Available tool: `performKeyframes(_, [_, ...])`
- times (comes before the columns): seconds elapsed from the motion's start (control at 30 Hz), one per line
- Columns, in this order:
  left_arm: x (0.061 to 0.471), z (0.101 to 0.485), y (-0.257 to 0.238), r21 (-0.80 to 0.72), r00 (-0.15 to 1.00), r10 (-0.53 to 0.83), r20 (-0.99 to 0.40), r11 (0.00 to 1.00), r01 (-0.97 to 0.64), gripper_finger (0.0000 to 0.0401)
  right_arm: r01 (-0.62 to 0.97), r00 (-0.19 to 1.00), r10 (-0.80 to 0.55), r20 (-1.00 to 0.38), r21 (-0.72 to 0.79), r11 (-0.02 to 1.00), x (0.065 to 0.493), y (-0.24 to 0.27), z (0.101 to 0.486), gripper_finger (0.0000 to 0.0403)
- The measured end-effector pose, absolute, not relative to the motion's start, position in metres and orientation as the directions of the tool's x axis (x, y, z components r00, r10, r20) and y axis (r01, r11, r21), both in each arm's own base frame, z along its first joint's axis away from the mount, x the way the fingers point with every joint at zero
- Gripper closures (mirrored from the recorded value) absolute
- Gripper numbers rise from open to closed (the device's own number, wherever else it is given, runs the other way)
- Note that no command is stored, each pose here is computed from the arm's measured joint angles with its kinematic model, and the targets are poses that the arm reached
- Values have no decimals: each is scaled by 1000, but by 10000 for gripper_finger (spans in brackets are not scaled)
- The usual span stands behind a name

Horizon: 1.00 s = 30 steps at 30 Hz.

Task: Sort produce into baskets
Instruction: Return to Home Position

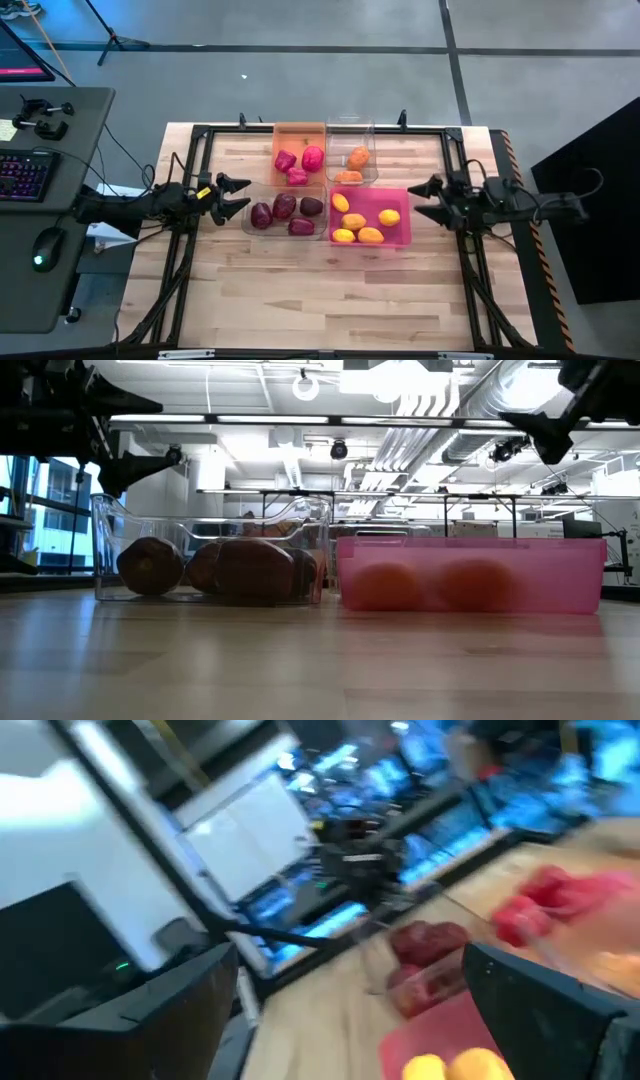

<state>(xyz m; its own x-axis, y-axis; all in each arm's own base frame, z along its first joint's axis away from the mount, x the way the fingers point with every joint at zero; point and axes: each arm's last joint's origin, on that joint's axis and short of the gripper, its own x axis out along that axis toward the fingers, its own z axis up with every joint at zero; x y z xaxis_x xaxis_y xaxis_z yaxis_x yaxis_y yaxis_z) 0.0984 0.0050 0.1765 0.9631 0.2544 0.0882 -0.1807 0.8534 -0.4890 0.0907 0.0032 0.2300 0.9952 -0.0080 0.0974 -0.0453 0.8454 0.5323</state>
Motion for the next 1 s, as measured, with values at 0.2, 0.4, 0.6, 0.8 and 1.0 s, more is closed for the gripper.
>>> performKeyframes(0.2, [98, 176, 5, -488, 963, 255, 88, 854, -181, 11, -207, 971, 132, 197, 431, 878, 85, 7, 215, 27])
performKeyframes(0.4, [99, 176, 5, -486, 964, 254, 78, 854, -186, 11, -229, 957, 153, 246, 317, 920, 91, 8, 199, 27])
performKeyframes(0.6, [99, 175, 5, -484, 964, 255, 69, 854, -191, 11, -211, 967, 151, 207, 309, 928, 95, 7, 186, 27])
performKeyframes(0.8, [99, 175, 5, -484, 965, 255, 68, 854, -192, 11, -118, 993, 120, 9, 289, 950, 98, 6, 168, 27])
performKeyframes(1.0, [99, 174, 5, -483, 965, 255, 63, 854, -194, 11, -87, 995, 99, -19, 334, 938, 99, 6, 166, 27])
